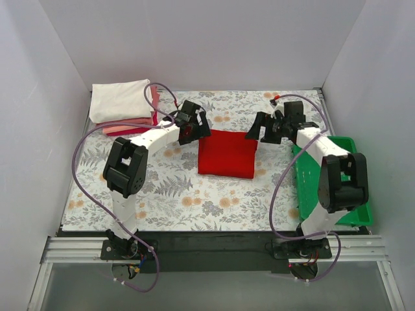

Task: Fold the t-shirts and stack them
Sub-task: Neatly place the folded tshirt to the corner

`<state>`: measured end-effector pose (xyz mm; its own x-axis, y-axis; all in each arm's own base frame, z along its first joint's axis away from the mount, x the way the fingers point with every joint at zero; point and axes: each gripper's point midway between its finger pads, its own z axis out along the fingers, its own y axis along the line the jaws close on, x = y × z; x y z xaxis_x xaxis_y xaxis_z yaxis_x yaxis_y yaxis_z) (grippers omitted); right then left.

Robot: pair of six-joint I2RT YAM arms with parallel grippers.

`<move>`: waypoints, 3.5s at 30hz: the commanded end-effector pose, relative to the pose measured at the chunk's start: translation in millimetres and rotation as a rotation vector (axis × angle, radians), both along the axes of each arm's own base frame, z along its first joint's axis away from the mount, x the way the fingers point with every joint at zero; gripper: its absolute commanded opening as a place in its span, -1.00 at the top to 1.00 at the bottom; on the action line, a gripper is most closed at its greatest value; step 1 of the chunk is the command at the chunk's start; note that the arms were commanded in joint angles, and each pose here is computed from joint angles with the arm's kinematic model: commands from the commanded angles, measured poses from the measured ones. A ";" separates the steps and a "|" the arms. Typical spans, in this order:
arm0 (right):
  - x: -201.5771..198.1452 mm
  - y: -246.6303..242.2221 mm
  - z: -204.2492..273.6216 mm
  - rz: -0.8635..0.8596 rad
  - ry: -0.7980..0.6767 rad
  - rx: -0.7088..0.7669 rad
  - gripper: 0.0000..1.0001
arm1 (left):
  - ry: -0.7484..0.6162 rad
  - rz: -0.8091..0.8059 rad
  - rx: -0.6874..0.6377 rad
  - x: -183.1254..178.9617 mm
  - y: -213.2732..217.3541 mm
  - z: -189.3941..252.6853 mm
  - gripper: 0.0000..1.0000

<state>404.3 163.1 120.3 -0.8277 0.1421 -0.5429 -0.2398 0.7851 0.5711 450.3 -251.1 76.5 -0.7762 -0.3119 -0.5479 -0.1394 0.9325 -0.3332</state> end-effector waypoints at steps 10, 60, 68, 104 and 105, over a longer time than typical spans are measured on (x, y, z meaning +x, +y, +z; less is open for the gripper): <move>-89.7 -29.2 12.1 -0.072 -0.113 -0.061 -0.97 | 0.053 -0.174 -0.058 -35.5 -12.0 -10.1 -0.71; -127.4 -112.0 0.1 -0.339 -0.324 -0.387 -0.97 | -0.453 0.071 0.922 87.9 92.3 88.9 1.00; -123.4 -118.4 -14.3 -0.356 -0.272 -0.427 -0.97 | -0.602 0.143 1.079 122.9 129.6 155.1 1.00; -120.4 -116.3 -25.0 -0.334 -0.230 -0.438 -0.97 | -0.695 0.324 0.784 133.0 216.6 276.7 1.00; -120.1 -116.2 -24.3 -0.334 -0.233 -0.437 -0.97 | -0.696 0.327 0.775 132.0 216.4 277.5 1.00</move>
